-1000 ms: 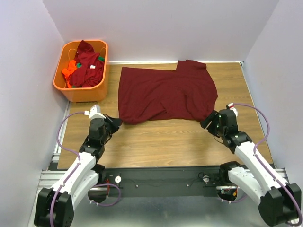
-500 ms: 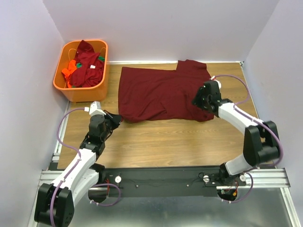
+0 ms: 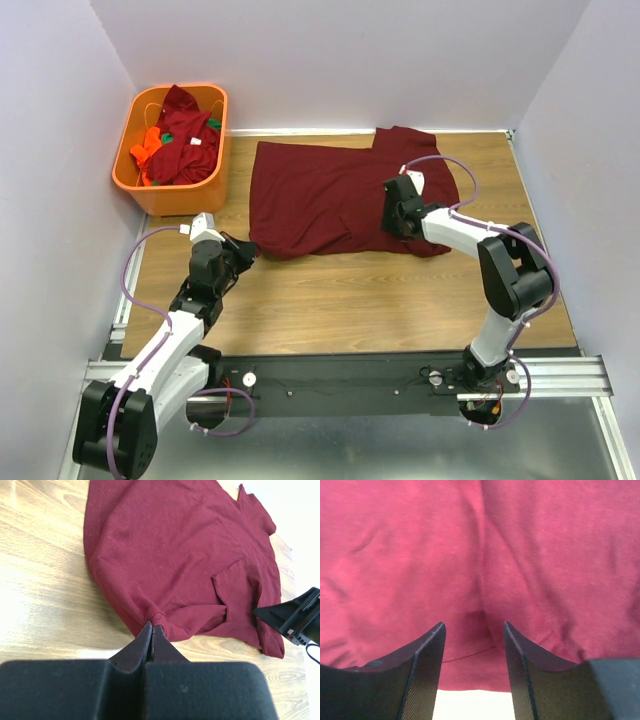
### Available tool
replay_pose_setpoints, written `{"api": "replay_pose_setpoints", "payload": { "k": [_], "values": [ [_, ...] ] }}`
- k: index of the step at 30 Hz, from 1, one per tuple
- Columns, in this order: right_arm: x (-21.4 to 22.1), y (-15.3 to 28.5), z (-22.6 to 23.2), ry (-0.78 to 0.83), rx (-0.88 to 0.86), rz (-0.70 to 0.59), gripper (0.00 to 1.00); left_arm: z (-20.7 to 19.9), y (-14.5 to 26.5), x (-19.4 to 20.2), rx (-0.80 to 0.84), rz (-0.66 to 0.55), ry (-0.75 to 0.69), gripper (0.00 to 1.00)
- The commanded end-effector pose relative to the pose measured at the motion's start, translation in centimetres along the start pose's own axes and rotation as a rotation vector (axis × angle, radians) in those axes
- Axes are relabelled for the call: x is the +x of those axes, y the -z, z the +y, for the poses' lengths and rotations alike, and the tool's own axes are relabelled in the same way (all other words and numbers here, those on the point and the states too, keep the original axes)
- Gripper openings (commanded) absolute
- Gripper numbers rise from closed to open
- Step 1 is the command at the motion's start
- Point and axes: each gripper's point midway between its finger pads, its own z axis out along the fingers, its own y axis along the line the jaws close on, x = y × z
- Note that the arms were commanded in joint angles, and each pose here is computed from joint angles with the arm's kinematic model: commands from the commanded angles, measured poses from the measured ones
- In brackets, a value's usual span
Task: Fold and stack the t-shirts
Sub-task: Flatten the tshirt out
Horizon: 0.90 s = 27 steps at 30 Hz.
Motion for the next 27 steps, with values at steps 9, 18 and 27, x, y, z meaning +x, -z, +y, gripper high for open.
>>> {"api": "replay_pose_setpoints", "payload": {
  "k": [9,18,27],
  "values": [
    [0.7,-1.6,-3.0,0.102,0.225,0.003,0.53,-1.2,-0.3,-1.4,0.027,-0.034,-0.022,0.00],
    [-0.5,0.8,-4.6,0.093,0.288,-0.045,0.24,-1.2,-0.2,-1.8,0.016,-0.043,-0.029,0.00],
    [-1.9,6.2,-6.9,0.018,0.298,-0.119,0.01,-1.0,0.3,-2.3,-0.009,-0.054,-0.032,0.00]
  ]
}}
